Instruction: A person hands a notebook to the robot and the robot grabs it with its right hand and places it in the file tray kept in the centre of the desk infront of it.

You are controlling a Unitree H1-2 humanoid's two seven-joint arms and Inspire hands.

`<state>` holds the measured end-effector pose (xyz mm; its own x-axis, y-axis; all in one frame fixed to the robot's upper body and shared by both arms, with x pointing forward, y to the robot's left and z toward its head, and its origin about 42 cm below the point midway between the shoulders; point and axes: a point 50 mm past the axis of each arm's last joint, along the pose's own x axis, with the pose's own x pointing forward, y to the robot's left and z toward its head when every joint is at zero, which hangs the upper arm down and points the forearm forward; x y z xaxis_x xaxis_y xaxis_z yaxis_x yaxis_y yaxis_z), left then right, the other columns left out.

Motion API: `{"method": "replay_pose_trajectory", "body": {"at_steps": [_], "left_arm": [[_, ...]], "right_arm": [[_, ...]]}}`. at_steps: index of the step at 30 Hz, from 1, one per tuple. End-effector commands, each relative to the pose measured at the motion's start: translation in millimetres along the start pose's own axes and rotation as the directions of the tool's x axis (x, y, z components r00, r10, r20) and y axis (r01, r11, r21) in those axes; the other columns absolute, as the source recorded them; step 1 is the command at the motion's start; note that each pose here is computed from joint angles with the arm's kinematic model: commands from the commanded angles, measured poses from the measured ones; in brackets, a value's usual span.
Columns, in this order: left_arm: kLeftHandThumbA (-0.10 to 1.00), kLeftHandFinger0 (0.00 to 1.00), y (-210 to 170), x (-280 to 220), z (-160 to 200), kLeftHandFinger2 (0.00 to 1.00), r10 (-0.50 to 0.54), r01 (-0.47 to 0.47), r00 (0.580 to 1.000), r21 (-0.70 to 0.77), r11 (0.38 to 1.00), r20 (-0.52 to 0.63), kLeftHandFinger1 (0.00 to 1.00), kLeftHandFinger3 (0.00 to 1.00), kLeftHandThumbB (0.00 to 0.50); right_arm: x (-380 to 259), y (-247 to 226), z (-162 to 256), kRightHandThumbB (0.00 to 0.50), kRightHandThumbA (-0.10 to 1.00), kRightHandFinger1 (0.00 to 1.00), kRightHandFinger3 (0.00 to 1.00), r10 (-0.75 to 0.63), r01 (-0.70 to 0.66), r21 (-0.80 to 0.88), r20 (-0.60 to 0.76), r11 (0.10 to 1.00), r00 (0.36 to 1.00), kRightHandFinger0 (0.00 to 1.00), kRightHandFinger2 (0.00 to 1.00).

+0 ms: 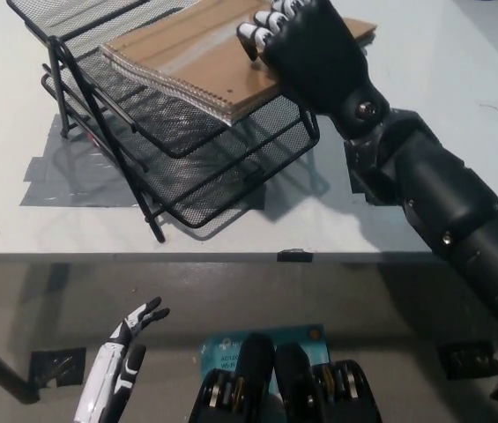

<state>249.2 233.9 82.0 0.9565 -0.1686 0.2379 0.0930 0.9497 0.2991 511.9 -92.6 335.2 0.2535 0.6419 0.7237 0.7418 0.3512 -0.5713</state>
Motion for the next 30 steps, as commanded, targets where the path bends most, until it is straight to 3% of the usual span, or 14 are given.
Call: {"method": "replay_pose_trajectory", "body": {"at_steps": [1,6,10,15,16,20,24,28,30], "left_arm": [[1.0,1.0,3,7,9,0.82,-0.03,0.028,0.998,0.026,0.999,0.061,1.0,0.85,0.294],[1.0,1.0,3,7,9,0.82,-0.037,0.035,0.998,0.037,0.999,0.052,1.0,0.81,0.308],[1.0,1.0,3,7,10,0.81,-0.037,0.036,0.998,0.032,0.999,0.044,1.0,0.79,0.314],[1.0,1.0,3,9,12,0.8,-0.034,0.032,0.998,0.041,0.999,0.049,1.0,0.78,0.317],[1.0,1.0,4,10,11,0.8,-0.037,0.033,0.997,0.054,0.998,0.068,1.0,0.78,0.289],[1.0,1.0,4,12,13,0.79,-0.041,0.035,0.996,0.07,0.997,0.079,1.0,0.77,0.291],[1.0,1.0,4,15,13,0.79,-0.045,0.038,0.995,0.078,0.996,0.093,1.0,0.77,0.277],[1.0,1.0,4,16,13,0.78,-0.046,0.039,0.994,0.066,0.997,0.098,1.0,0.78,0.285],[1.0,1.0,5,16,12,0.78,-0.047,0.041,0.994,0.063,0.997,0.099,1.0,0.78,0.29]], "right_arm": [[66,-31,-7,0.0,0.89,0.0,0.25,-0.222,0.226,-0.06,0.076,0.972,0.972,0.0,0.14],[87,-38,-3,0.0,0.88,0.0,0.27,-0.253,0.257,-0.035,0.084,0.966,0.964,0.0,0.13],[100,-42,-2,0.0,0.98,0.0,0.32,-0.252,0.255,-0.041,0.073,0.966,0.965,0.0,0.12],[109,-40,-2,0.0,0.89,0.0,0.27,-0.261,0.266,-0.058,0.076,0.962,0.962,0.0,0.14],[106,-33,0,0.0,0.89,0.0,0.25,-0.254,0.258,-0.06,0.072,0.964,0.965,0.0,0.09],[97,-17,3,0.0,0.88,0.0,0.2,-0.219,0.221,-0.033,0.056,0.975,0.974,0.0,0.03],[88,-4,4,0.0,0.84,0.0,0.2,-0.177,0.179,-0.026,0.044,0.984,0.983,0.0,0.03],[74,10,5,0.0,0.89,0.0,0.24,-0.115,0.115,-0.063,0.014,0.991,0.993,0.0,0.07],[67,15,7,0.0,0.76,0.0,0.25,-0.095,0.095,-0.058,0.005,0.994,0.995,0.0,0.11]]}}
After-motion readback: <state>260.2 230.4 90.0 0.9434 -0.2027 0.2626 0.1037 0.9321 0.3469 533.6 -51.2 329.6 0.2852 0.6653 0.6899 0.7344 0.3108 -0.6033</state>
